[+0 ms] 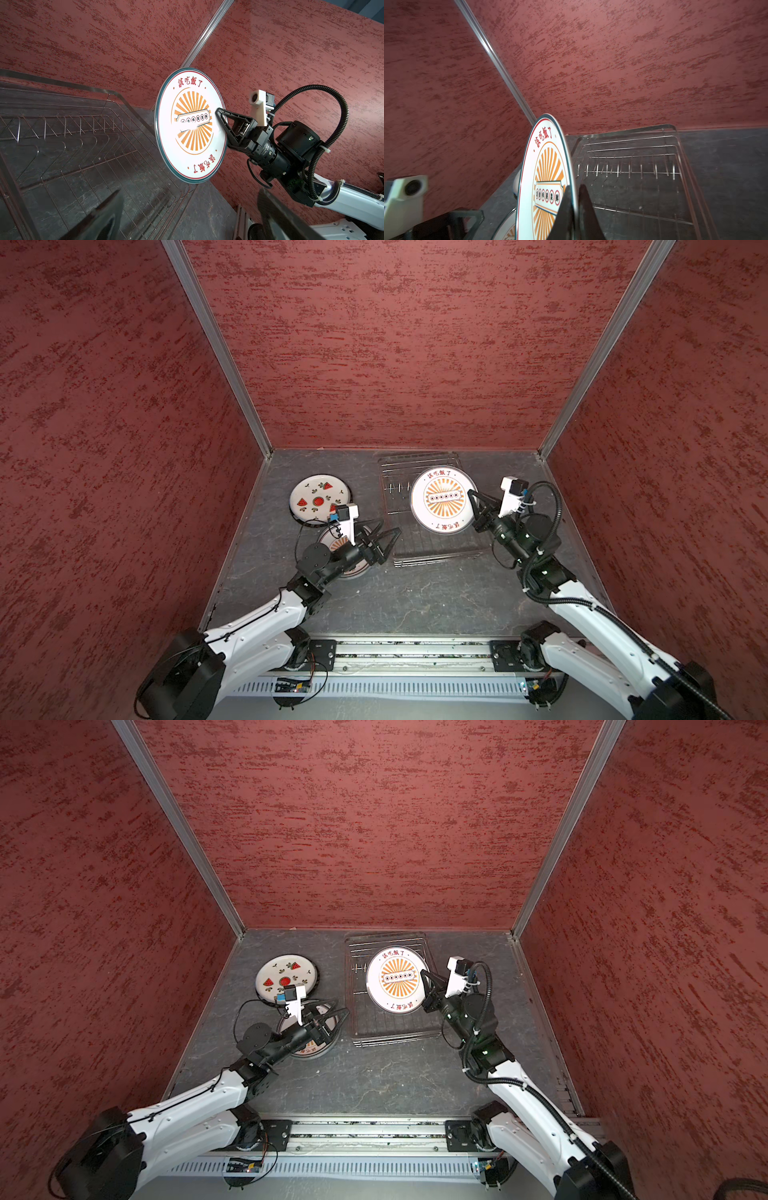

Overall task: Unload the plates from the dish rack
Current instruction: 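Lift the sunburst plate out of the rack with the right gripper, then bring the plate toward the left gripper and grasp its rim with the left gripper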

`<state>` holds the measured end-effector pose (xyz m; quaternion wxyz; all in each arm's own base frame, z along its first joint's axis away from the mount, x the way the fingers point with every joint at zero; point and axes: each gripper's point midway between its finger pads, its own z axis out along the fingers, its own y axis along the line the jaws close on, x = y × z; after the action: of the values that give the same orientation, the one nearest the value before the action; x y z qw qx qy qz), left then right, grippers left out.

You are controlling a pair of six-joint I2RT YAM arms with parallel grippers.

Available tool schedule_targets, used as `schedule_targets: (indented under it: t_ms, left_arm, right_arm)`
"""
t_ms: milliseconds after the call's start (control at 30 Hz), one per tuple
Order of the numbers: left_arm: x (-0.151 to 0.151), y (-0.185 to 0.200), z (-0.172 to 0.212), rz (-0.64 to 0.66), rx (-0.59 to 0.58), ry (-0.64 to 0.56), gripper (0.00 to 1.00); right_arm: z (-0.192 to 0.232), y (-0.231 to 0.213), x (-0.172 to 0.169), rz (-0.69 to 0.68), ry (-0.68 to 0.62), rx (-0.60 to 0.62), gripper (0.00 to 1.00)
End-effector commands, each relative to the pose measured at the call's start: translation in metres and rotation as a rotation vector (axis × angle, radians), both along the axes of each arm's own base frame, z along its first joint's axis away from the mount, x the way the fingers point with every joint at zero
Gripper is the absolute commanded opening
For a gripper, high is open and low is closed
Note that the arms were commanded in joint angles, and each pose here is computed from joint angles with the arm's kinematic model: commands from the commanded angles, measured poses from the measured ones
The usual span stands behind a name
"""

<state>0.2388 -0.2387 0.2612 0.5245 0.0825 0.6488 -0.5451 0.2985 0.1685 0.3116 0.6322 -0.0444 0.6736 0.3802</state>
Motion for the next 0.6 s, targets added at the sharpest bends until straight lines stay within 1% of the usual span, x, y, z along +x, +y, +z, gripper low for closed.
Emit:
schedule_targets:
  t_ms: [0, 100, 133, 200, 267, 333, 367, 433, 467, 567]
  left_arm:
    - [-0.001, -0.009, 0.0, -0.023, 0.026, 0.004, 0.99]
    - [-0.002, -0.017, 0.0, -0.025, 0.044, -0.003, 1.0]
    - [-0.001, -0.019, 0.0, -0.026, 0.049, 0.001, 0.97]
    - [0.0, -0.022, -0.001, -0.024, 0.058, 0.01, 0.86]
    - [0.001, -0.024, -0.002, -0.015, 0.059, 0.018, 0.7]
    - [0.002, -0.025, -0.003, -0.009, 0.06, 0.027, 0.57]
    - [0.003, -0.026, -0.003, -0.009, 0.063, 0.031, 0.52]
    - [0.003, -0.029, -0.003, -0.012, 0.069, 0.036, 0.48]
    - [0.004, -0.03, -0.004, -0.007, 0.069, 0.042, 0.43]
    - [0.007, -0.033, -0.004, -0.003, 0.071, 0.053, 0.35]
  right_arm:
    - [0.042, 0.016, -0.031, 0.184, -0.126, 0.117, 0.0]
    - [0.038, 0.022, -0.039, 0.238, -0.136, 0.115, 0.0]
    - [0.037, 0.023, -0.04, 0.252, -0.138, 0.113, 0.0]
    - [0.035, 0.024, -0.042, 0.262, -0.145, 0.114, 0.0]
    - [0.034, 0.023, -0.043, 0.261, -0.157, 0.116, 0.0]
    - [0.032, 0.022, -0.043, 0.254, -0.162, 0.116, 0.0]
    - [0.03, 0.022, -0.042, 0.252, -0.164, 0.112, 0.0]
    - [0.028, 0.023, -0.043, 0.253, -0.18, 0.099, 0.0]
    - [0.026, 0.022, -0.043, 0.248, -0.184, 0.097, 0.0]
    - [0.022, 0.023, -0.044, 0.254, -0.189, 0.093, 0.0]
